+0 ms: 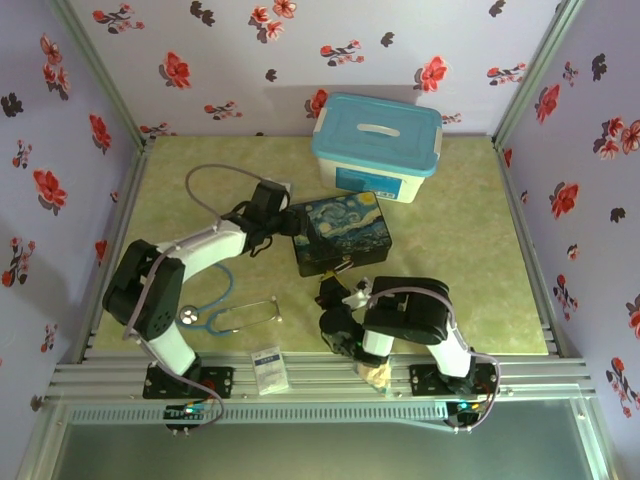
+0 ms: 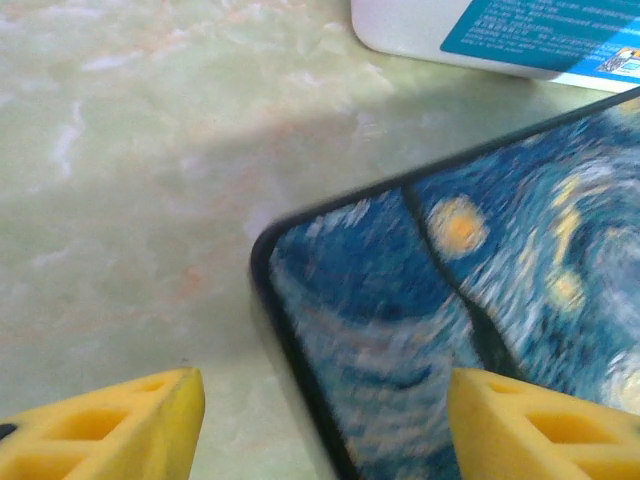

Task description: Unlock the padlock with the key

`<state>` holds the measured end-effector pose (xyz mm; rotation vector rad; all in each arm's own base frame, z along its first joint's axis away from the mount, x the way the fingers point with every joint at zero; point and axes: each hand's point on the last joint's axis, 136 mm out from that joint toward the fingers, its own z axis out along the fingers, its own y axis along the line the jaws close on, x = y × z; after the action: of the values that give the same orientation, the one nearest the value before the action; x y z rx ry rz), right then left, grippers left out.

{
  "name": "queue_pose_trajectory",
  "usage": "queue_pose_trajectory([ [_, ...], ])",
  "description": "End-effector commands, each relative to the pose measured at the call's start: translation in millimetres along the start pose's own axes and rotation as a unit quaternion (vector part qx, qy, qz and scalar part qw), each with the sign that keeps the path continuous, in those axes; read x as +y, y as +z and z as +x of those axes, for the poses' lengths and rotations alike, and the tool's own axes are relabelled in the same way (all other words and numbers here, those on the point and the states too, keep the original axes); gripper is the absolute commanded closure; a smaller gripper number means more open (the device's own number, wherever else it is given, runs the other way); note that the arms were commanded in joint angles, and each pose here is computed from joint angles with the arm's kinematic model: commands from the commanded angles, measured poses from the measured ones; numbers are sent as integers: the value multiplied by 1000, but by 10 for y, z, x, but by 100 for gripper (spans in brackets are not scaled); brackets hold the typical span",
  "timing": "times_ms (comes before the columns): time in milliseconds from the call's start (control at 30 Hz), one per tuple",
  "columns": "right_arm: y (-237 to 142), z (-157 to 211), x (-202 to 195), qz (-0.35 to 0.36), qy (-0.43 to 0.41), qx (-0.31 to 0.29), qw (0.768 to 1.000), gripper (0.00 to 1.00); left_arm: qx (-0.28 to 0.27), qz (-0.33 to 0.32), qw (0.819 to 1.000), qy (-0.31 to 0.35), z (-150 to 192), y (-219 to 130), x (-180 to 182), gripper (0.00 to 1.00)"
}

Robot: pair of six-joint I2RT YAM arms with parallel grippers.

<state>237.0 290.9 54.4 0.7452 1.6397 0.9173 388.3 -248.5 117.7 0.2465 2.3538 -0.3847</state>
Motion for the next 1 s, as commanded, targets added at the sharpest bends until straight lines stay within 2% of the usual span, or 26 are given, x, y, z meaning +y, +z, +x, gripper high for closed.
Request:
queue_pose_trajectory([
  [0,-35,31,-69,5,2,-12,1000,100,-37,0,999,28,-374,-326,-259,32],
  [67,-55,28,-80,5,0,-13,1000,100,-44,6,998,41,-477,-328,-426,30],
  [167,-58,48,-13,0,-4,-11,1000,100,-25,4,999,26,-436,-115,-486,29],
  [267,-75,115,65,-8,-9,-5,1000,100,6,-8,1000,21,-241,133,-484,26],
  [367,-75,206,112,-13,-5,-2,1000,100,27,-30,998,44,-60,346,-499,23],
  [467,-67,209,-2,-4,16,-9,1000,100,45,-72,994,72,118,480,-434,22],
  [533,-64,196,-82,2,29,-16,999,100,46,-95,991,85,242,502,-372,24],
  [700,40,262,-104,5,41,-16,999,100,55,-105,988,95,585,550,-238,30],
  [867,72,240,221,-16,-27,-11,999,100,51,-93,985,133,962,616,-162,35],
  [967,67,68,250,-7,-42,-46,998,100,58,-71,984,154,1146,623,-184,39],
])
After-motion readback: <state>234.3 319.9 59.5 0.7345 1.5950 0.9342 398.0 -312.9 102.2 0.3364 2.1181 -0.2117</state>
